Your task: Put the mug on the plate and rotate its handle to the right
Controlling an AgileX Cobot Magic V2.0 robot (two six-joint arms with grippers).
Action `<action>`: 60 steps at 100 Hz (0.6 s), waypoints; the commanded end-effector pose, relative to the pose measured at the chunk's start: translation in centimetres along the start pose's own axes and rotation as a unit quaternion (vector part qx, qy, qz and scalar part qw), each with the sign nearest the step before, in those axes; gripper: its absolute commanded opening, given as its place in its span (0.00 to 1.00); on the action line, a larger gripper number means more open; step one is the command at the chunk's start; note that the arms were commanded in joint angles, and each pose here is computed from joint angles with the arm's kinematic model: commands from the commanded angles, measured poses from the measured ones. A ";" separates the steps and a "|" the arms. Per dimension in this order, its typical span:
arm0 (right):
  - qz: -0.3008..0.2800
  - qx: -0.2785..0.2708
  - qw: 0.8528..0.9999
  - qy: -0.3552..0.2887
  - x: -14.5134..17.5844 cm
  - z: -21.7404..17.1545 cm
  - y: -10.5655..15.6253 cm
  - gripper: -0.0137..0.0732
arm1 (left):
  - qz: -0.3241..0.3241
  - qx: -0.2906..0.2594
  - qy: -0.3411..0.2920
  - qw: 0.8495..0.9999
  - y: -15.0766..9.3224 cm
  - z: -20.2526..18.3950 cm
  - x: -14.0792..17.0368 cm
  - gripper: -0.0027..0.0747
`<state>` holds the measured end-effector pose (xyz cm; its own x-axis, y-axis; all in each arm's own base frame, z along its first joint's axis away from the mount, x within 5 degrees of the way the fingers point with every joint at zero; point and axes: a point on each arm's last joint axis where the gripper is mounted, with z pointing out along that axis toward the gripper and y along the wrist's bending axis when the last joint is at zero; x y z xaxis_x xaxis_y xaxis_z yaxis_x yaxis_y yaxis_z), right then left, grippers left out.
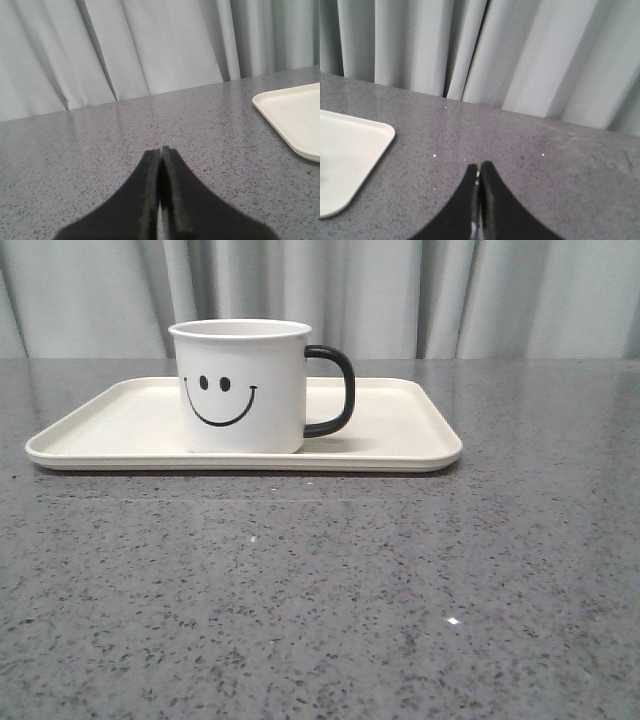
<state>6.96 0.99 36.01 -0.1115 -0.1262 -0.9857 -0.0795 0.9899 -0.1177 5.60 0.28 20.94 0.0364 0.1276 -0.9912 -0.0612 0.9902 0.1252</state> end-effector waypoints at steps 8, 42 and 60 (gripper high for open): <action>0.030 0.025 0.999 -0.019 4.2 0.2 0.2 0.08 | -0.002 -0.013 -0.042 0.999 0.2 -0.2 -0.4 0.01; 0.075 -0.009 0.996 -0.045 11.4 0.4 1.4 0.08 | -0.002 -0.013 -0.042 0.999 0.2 -0.2 -0.4 0.01; 0.073 -0.031 0.994 -0.081 12.4 0.1 1.6 0.08 | -0.002 -0.013 -0.042 0.999 0.2 -0.2 -0.4 0.01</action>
<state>5.59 1.41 22.49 -0.0711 0.0063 -0.9974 -0.1643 0.9862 0.0179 5.60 0.28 20.94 0.0364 0.1276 -0.9912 -0.0612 0.9902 0.1252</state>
